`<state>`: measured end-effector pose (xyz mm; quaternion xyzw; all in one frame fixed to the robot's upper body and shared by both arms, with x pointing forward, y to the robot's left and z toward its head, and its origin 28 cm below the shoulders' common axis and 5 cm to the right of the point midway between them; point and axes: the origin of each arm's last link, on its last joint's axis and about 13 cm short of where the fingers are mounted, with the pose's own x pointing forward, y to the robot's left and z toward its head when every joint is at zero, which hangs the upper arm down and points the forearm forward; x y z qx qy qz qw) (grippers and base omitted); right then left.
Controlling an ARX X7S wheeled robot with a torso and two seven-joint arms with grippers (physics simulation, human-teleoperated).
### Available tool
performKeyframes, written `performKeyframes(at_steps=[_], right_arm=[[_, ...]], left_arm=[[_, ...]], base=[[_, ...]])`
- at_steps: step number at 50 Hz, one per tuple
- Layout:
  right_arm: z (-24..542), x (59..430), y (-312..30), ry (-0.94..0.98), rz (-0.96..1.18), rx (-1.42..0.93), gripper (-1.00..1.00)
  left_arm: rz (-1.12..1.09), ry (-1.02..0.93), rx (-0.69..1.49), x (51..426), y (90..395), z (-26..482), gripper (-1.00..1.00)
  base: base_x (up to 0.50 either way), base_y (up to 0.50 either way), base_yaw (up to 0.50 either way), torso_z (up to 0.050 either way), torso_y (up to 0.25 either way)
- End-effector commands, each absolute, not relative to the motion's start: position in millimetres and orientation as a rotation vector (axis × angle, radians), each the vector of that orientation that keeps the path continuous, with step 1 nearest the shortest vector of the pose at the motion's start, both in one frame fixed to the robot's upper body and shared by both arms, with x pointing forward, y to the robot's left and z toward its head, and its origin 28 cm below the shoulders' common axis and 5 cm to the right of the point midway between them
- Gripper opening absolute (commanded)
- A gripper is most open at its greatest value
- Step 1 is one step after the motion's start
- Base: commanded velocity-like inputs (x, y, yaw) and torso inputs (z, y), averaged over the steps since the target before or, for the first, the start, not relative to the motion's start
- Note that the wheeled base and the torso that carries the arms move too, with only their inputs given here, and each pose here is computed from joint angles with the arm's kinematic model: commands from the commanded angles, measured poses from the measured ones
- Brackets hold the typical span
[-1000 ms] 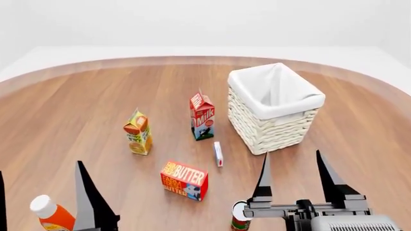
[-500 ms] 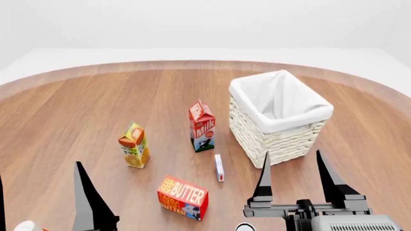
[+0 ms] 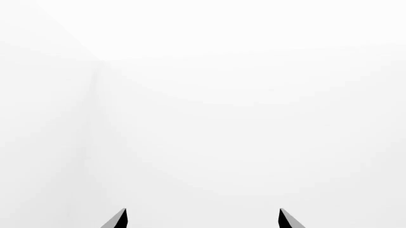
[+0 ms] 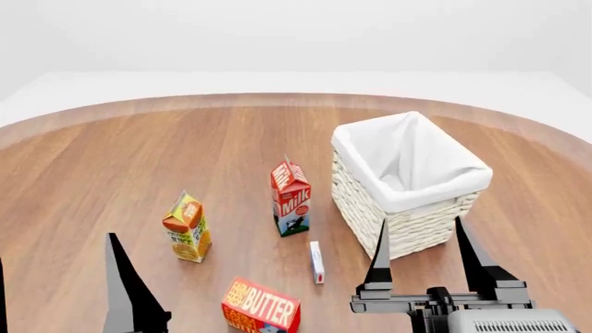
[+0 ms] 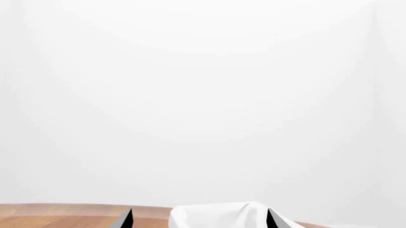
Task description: Pick up the cream cheese box and the butter, and put them in the basket.
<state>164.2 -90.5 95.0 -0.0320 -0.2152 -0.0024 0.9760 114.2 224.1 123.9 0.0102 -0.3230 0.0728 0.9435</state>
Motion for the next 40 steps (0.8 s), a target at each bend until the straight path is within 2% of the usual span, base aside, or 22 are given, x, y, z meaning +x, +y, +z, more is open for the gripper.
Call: performKeyframes(at_steps=[1,24,40], right_arm=[[95.3,164.2,-90.3,-0.434,-0.005,-0.065,1.0],[97.5,163.1,-89.9,-0.446,-0.008,-0.063,1.0],[96.4,164.3,-89.7,-0.448,-0.003,-0.064,1.0]], left_arm=[[0.149,-0.66,0.019,114.0,224.1,124.1,1.0],[0.148,-0.663,0.015,113.7,224.5,125.2,1.0],[0.148,-0.663,0.015,113.7,224.7,124.5,1.0]], base=[[0.16,0.0,0.0,0.0,0.0],[0.15,0.0,0.0,0.0,0.0],[0.01,0.0,0.0,0.0,0.001]])
